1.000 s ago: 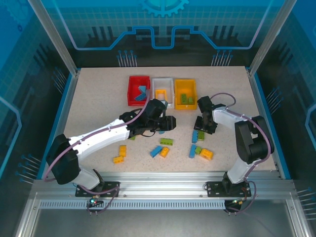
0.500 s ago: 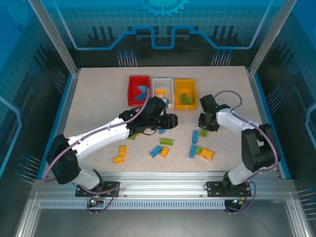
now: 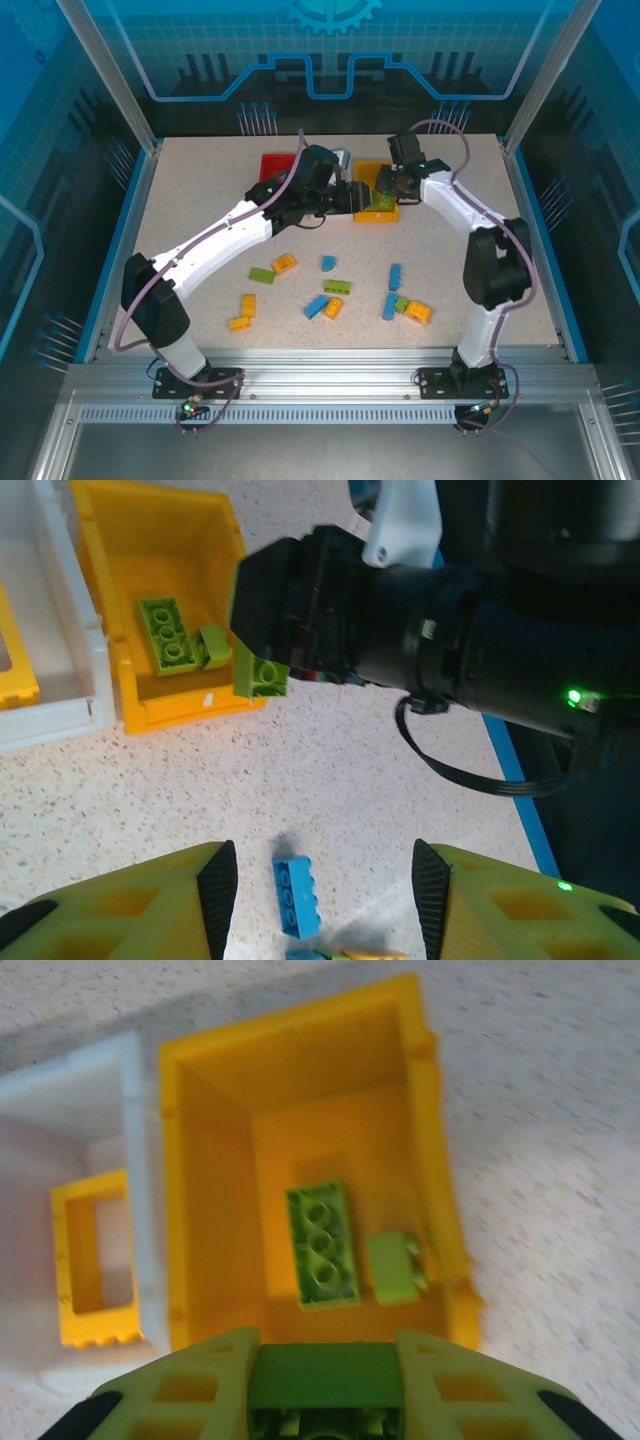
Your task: Sort the legos into containers by color
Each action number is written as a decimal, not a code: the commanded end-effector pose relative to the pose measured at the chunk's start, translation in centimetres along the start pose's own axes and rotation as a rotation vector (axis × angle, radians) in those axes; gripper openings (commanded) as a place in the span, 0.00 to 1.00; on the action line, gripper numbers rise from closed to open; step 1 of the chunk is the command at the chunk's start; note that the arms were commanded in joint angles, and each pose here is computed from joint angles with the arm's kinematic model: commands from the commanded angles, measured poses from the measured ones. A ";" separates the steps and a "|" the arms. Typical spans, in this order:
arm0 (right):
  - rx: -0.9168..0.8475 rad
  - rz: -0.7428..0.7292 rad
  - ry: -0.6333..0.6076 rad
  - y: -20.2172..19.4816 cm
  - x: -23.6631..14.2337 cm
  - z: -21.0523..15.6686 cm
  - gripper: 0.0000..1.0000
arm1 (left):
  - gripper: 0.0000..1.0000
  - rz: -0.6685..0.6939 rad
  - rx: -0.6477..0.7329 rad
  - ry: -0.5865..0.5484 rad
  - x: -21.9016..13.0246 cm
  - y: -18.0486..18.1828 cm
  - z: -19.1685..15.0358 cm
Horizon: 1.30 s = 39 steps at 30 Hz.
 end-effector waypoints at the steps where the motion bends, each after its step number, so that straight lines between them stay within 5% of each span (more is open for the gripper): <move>1: -0.045 0.095 0.024 2.0 2.2 1.2 0.25 | 0.53 0.000 0.031 0.021 0.3 -0.1 0.5; 10: 0.001 0.137 0.097 2.2 6.0 1.0 0.32 | 0.52 0.013 0.011 0.041 1.4 1.1 -0.4; 23: 0.027 0.168 0.084 2.5 4.4 1.4 0.54 | 0.52 0.023 -0.015 0.049 0.7 1.9 -1.5; 32: -0.078 0.185 -0.100 4.2 -4.0 3.7 0.53 | 0.52 0.173 -0.125 0.044 -2.5 5.7 -2.6; 39: -0.252 0.243 -0.224 7.0 -12.1 -0.9 0.55 | 0.54 0.321 -0.209 0.095 -5.4 10.9 -5.2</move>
Point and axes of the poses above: each hand's point on the last joint's axis, 136 mm out from that joint toward the fingers, its own x axis out along the fingers, its own y axis along the line the jaws close on, z = x × y, the point moved 2 cm from there along -x, back along the fingers, and after that the axes turned 8 degrees about -x, right-handed, at the moved point
